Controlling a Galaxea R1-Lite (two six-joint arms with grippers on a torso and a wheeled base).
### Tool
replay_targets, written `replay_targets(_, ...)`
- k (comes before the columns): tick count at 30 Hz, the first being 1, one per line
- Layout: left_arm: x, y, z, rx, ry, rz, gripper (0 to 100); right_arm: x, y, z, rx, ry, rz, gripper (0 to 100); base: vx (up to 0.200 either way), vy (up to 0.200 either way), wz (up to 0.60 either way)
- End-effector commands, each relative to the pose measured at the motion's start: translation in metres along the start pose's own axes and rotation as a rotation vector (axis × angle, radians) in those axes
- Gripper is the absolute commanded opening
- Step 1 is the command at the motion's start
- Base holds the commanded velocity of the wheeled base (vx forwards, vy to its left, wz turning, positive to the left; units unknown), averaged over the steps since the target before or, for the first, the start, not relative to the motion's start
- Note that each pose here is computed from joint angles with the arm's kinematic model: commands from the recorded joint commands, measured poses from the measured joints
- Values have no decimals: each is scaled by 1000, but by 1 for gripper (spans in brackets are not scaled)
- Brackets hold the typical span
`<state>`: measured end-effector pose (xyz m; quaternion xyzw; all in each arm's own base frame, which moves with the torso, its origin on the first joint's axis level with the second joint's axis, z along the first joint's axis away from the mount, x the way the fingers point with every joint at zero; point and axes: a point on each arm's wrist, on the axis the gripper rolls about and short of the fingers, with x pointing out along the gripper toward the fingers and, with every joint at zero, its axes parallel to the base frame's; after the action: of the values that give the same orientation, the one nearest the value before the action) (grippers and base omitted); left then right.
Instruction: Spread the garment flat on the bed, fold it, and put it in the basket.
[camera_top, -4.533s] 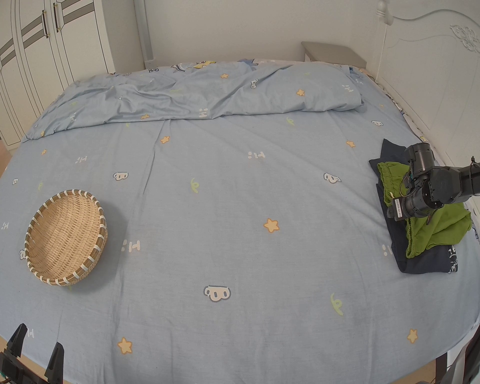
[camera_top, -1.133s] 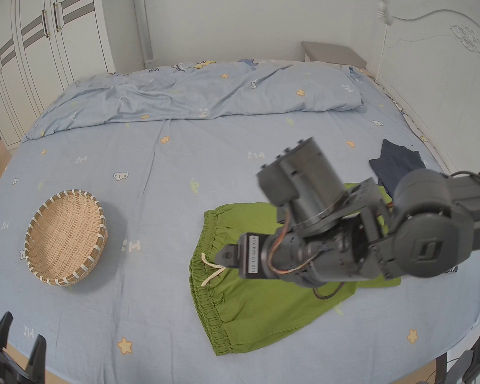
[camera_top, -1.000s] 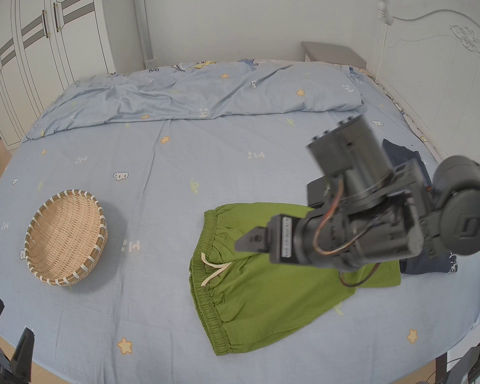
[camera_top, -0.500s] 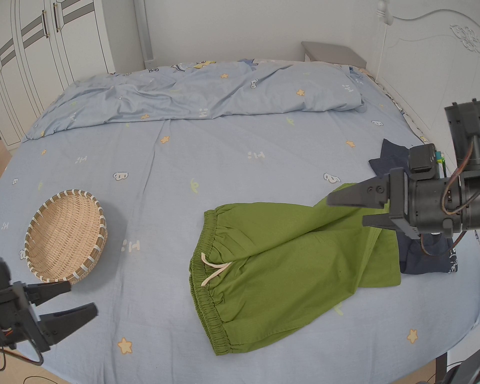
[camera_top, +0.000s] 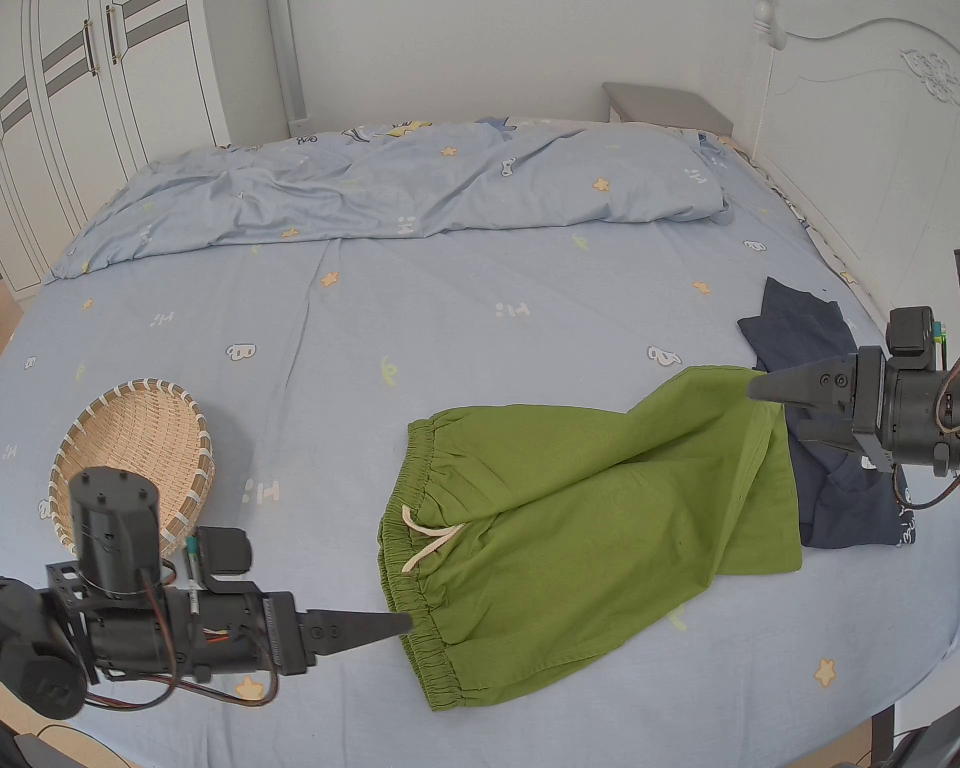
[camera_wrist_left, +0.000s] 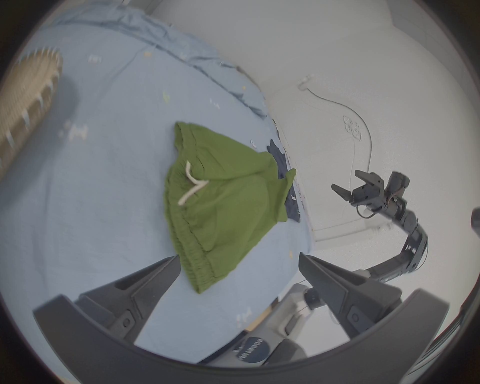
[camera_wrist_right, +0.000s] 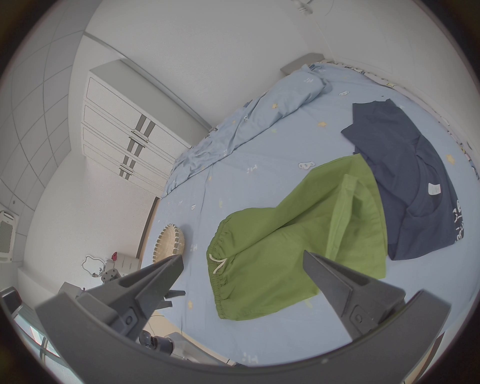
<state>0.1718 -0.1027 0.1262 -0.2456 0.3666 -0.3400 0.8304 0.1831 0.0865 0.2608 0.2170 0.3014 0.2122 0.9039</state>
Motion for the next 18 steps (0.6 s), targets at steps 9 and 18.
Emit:
replay_targets(9,32,17,-33,-102,186,44,100,-12,-12,1,12,-51,-31,100,0,0,0)
replay_targets(18,63,33,-39,-120,235,70,100,-12,-11,1,8,-50,-24,100,0,0,0)
